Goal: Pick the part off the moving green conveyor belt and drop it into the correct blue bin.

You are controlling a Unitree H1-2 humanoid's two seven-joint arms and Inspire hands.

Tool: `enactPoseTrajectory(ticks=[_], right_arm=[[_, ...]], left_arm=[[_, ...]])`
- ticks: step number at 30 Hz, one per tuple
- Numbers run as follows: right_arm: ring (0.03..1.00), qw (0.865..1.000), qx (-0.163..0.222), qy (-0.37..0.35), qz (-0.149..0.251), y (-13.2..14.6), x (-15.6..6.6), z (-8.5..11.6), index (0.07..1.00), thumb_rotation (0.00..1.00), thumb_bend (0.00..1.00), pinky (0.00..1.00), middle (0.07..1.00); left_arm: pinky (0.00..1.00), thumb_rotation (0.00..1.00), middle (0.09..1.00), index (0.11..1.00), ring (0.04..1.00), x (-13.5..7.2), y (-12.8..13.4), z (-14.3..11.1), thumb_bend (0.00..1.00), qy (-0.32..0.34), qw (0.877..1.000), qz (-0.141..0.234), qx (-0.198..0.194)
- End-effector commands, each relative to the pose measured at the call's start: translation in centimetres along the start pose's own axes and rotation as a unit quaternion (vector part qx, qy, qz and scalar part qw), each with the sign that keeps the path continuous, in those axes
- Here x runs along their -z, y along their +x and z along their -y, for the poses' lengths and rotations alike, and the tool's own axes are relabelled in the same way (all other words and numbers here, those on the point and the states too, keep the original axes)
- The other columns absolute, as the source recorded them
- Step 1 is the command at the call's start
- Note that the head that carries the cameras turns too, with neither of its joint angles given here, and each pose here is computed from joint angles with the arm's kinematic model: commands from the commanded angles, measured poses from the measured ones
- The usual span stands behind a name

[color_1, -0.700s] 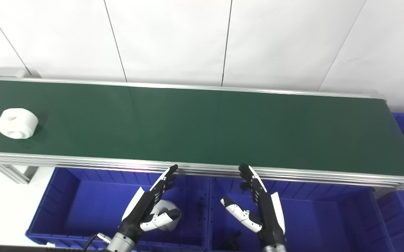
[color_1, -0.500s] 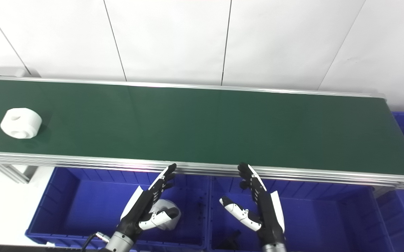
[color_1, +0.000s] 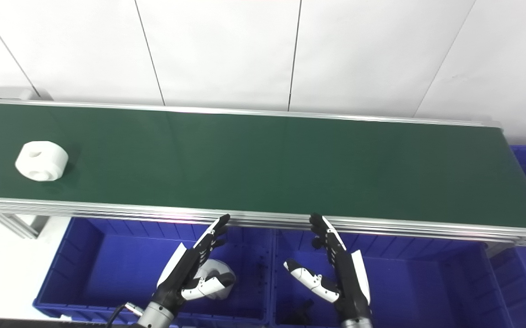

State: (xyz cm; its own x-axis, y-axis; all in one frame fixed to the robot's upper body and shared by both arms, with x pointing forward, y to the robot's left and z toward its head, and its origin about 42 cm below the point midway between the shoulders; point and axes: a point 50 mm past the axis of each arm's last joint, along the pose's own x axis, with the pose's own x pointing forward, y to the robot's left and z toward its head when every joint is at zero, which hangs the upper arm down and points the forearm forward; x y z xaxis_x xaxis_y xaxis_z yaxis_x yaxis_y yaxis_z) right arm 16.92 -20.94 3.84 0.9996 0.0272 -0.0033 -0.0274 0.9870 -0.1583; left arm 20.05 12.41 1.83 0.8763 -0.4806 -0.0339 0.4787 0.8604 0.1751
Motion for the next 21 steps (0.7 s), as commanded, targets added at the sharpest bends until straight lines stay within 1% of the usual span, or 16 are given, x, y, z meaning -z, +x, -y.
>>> enactPoseTrajectory(ticks=[1, 3, 5, 11, 16, 18, 21], right_arm=[[0.887, 1.0, 0.003, -0.003, 0.019, 0.2, -0.4, 0.3, 0.892, 0.44, 0.68, 0.86, 0.892], [0.884, 1.0, 0.004, -0.006, 0.02, 0.1, -0.2, 0.4, 0.889, 0.46, 0.68, 0.86, 0.89], [0.882, 1.0, 0.005, -0.007, 0.021, 0.1, -0.1, 0.4, 0.882, 0.43, 0.67, 0.86, 0.889], [0.882, 1.0, 0.007, -0.015, 0.014, 0.0, 0.0, 0.6, 0.876, 0.42, 0.67, 0.85, 0.889], [0.883, 1.0, 0.006, -0.018, 0.011, 0.0, 0.6, 1.0, 0.873, 0.42, 0.67, 0.85, 0.888], [0.889, 1.0, 0.005, -0.012, 0.018, -0.1, 1.0, 1.4, 0.878, 0.41, 0.64, 0.85, 0.891], [0.88, 1.0, 0.008, -0.003, 0.025, -0.2, 1.5, 2.1, 0.888, 0.33, 0.6, 0.84, 0.883]], left_arm=[[0.9, 0.67, 1.0, 0.967, 0.974, -1.1, 1.1, 0.1, 0.62, 0.007, 0.999, 0.039, 0.001], [0.89, 0.67, 1.0, 0.968, 0.974, -1.0, 1.2, 0.2, 0.62, 0.011, 0.999, 0.039, 0.003], [0.88, 0.68, 1.0, 0.968, 0.972, -0.9, 1.2, 0.3, 0.62, 0.014, 0.999, 0.038, 0.005], [0.89, 0.69, 1.0, 0.967, 0.971, -0.8, 1.4, 0.6, 0.63, 0.019, 0.999, 0.035, 0.009], [0.89, 0.68, 1.0, 0.965, 0.973, -0.4, 1.6, 1.1, 0.63, 0.013, 0.999, 0.035, 0.008], [0.89, 0.65, 1.0, 0.956, 0.974, -0.1, 1.7, 1.6, 0.62, 0.004, 0.999, 0.032, 0.011], [0.88, 0.65, 1.0, 0.961, 0.972, 0.3, 1.9, 2.5, 0.64, -0.005, 1.0, 0.025, 0.015]])
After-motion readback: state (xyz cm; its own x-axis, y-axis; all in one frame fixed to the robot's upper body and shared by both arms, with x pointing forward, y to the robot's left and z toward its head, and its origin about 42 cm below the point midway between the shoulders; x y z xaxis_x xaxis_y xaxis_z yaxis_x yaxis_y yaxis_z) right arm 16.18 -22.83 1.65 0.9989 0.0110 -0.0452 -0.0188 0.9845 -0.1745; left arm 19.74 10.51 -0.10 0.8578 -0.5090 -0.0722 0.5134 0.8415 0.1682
